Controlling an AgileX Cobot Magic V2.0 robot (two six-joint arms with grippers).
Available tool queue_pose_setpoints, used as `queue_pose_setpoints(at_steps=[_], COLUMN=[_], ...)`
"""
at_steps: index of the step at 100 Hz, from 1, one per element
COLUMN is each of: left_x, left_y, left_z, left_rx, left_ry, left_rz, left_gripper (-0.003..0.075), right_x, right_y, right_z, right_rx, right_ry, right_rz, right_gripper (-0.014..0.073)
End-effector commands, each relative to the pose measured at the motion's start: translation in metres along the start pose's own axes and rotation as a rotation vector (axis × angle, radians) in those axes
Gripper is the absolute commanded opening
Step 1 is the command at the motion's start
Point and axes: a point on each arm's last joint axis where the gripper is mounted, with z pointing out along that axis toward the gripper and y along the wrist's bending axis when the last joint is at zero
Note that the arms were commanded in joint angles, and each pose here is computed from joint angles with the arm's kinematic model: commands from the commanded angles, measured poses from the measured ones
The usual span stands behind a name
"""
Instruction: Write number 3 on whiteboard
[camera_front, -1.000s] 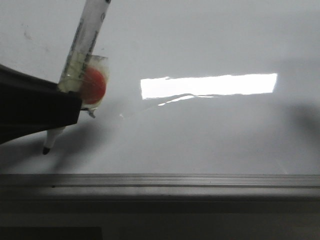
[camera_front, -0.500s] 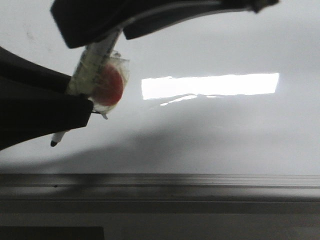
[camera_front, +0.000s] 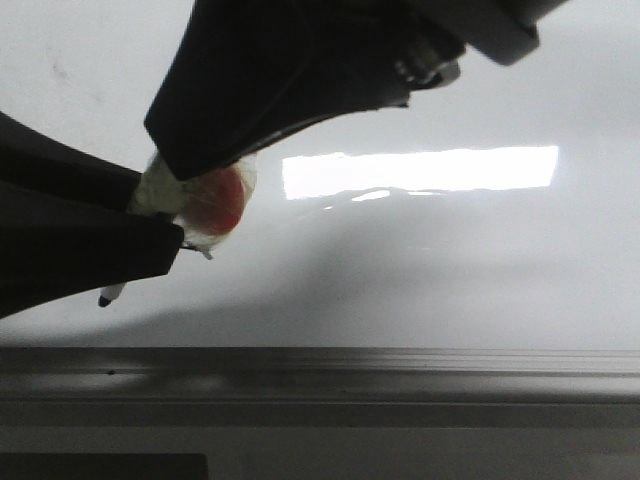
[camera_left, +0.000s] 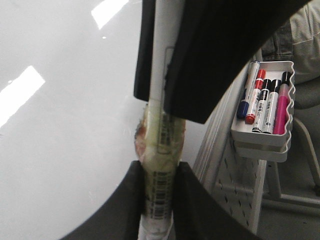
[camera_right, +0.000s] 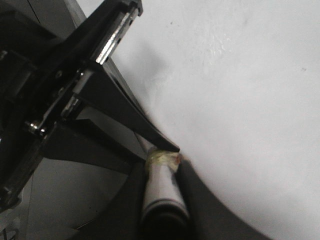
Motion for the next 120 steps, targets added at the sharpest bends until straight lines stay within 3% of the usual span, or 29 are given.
queue_pose_setpoints(at_steps=[1,10,16,27,36,54,84,105,120], left_x=[-0.015,-0.016,-0.018,-0.018,-0.016,-0.023,-0.027,-0.027,-0.027], left_y=[0.007,0.009,0.012,0.014,0.014,0.017,0.017,0.017,0.017], left_z=[-0.001,-0.003,-0.007,-0.018,-0.03,-0.053,-0.061,-0.061,-0.061], left_rx=[-0.039,-0.058,-0.084,-0.111,-0.128,-0.181,-0.197,-0.197,-0.197], left_ry=[-0.106,-0.112,-0.114,-0.083,-0.028,-0.076,-0.116,-0.116,-0.116], left_rz=[-0.032,-0.053,-0.078,-0.098,-0.099,-0.162,-0.16,-0.16,-0.16], left_gripper=[0.0011,0.0125,0.0247,0.0347,0.0347,0.0347,0.0347,0.0347,0.0347], right_x=[-0.016,-0.019,-0.024,-0.046,-0.065,-0.089,-0.095,-0.098,-0.089], right_y=[0.0,0.0,0.0,-0.009,-0.023,-0.05,-0.063,-0.079,-0.081], right_z=[-0.009,-0.011,-0.014,-0.026,-0.038,-0.05,-0.018,-0.034,-0.045], right_rx=[0.001,0.002,0.005,0.038,0.088,0.179,0.208,0.279,0.289], right_ry=[-0.082,-0.072,-0.062,-0.084,-0.134,-0.171,-0.034,-0.01,0.08], right_rz=[-0.016,-0.015,-0.015,0.003,0.031,0.079,0.066,0.074,0.104], right_gripper=[-0.0063,-0.0064,-0.0064,-0.0064,-0.0064,-0.0064,-0.0064,-0.0064,-0.0064])
